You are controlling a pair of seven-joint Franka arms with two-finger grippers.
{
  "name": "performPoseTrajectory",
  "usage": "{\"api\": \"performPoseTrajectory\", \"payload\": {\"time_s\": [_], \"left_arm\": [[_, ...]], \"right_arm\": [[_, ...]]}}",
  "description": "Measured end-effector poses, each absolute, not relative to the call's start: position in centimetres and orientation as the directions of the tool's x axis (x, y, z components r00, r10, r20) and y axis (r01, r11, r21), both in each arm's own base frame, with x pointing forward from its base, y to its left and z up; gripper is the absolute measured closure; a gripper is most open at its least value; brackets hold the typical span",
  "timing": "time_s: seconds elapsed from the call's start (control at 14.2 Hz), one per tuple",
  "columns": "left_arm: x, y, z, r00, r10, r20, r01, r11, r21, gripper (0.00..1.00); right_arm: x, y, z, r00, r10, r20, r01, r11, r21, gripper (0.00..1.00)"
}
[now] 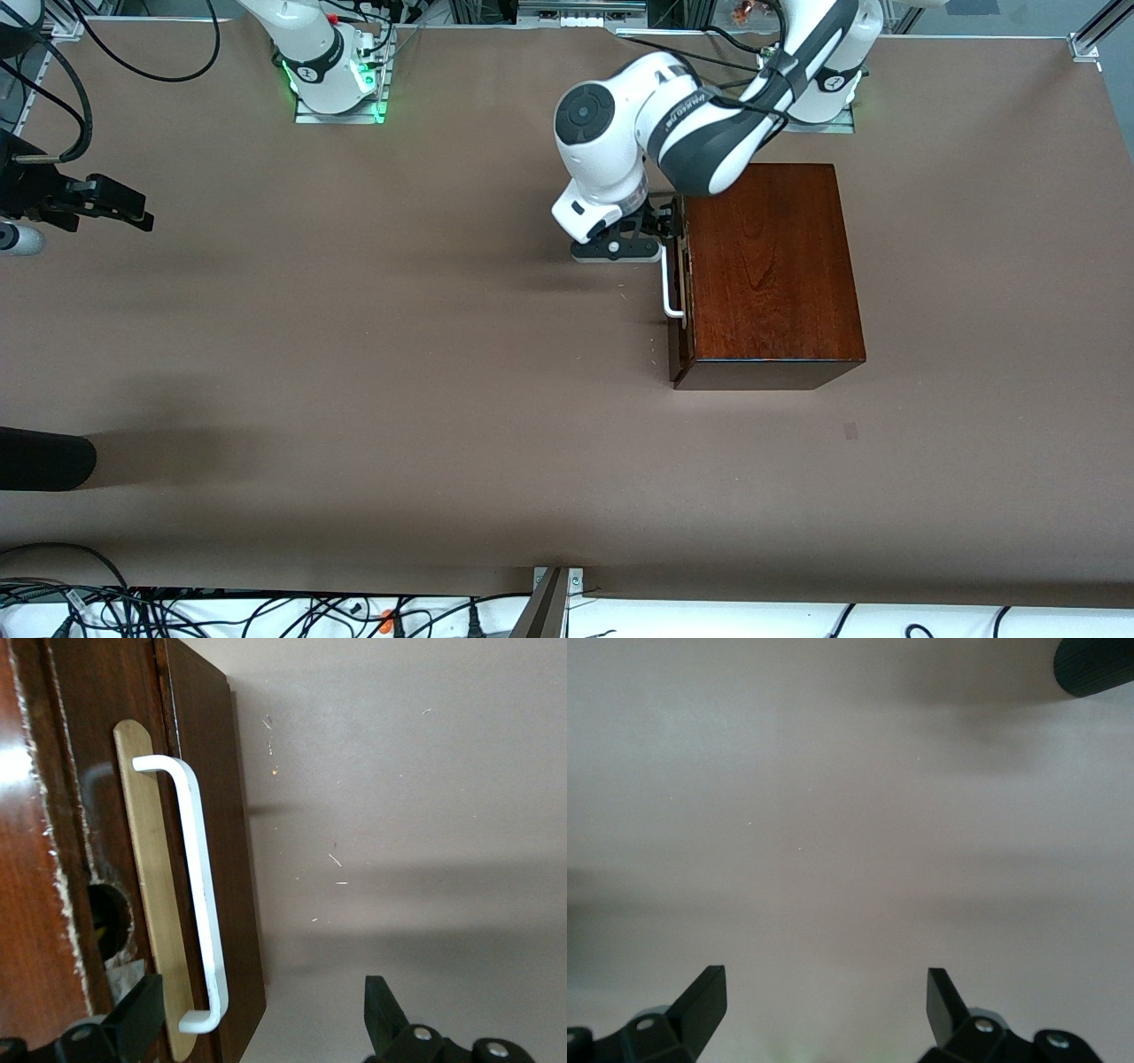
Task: Open drawer, take yellow block, close drawer
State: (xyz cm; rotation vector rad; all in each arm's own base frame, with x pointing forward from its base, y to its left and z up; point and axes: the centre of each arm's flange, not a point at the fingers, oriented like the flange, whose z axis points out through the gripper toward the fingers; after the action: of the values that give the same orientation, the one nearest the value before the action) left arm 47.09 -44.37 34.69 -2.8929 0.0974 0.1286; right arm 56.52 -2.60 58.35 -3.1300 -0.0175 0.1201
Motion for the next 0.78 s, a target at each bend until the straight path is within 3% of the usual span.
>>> {"api": "performPoseTrajectory", "payload": {"time_s": [0.78], "left_arm": [[48.5,-43.5,30.2,0.993,-0.039,-0.114,-0.068,-0.964,-0.259,0.0]], "right_arm": [[56.5,-2.6,58.4,0.997,0.011,-0.077,0.011,-1.0,-0.01,0.0]]}}
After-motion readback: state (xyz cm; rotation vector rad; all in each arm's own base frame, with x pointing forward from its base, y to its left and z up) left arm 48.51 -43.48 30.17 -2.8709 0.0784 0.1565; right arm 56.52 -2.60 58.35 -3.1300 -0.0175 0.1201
